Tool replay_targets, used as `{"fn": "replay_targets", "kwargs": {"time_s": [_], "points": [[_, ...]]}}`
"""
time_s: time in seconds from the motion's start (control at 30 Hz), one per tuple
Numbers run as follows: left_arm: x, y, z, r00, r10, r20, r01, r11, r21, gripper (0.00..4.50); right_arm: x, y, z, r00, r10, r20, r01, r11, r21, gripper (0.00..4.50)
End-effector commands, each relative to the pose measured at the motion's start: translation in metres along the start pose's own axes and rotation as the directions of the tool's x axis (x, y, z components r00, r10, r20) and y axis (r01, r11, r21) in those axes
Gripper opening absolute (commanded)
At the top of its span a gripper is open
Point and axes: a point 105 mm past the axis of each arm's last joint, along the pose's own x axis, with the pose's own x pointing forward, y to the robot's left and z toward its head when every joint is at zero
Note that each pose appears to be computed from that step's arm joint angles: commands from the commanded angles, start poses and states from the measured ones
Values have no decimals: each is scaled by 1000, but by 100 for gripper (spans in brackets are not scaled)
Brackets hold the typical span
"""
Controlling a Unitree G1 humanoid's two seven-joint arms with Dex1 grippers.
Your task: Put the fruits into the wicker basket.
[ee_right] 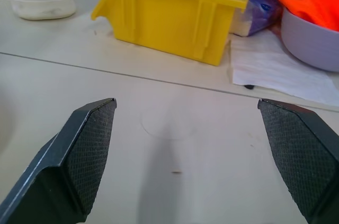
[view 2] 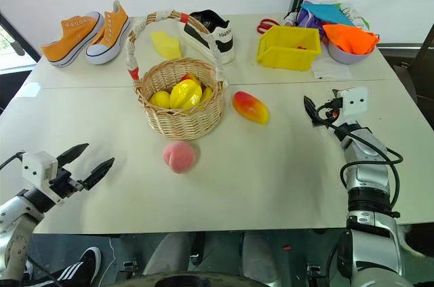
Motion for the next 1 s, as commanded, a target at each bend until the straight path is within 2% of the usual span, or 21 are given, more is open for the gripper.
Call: {"fn": "replay_targets", "kwargs": {"time_s": [0.03, 0.17, 0.43, 0.73, 1.0], "points": [[-3, 2, 10, 999, 19, 42, -20, 1000, 20, 450, 3, -1, 13, 999, 1, 50, 0, 1000, -18, 446], [-1, 7, 7, 998, 53, 28, -54, 998, 34, 450, 3, -1, 14, 999, -1, 55, 2, 1000, -16, 446], [7, 3, 17, 996, -2, 91, -1, 999, 40, 450, 1, 1, 18, 998, 5, 65, -4, 1000, -17, 446], [10, -1, 18, 994, -54, 100, 49, 998, 47, 450, -1, 4, 20, 997, 20, 75, -19, 1000, -7, 446], [10, -4, 20, 990, -80, 117, 76, 996, 36, 450, -3, 10, 29, 990, 74, 123, -83, 994, 76, 446]]}}
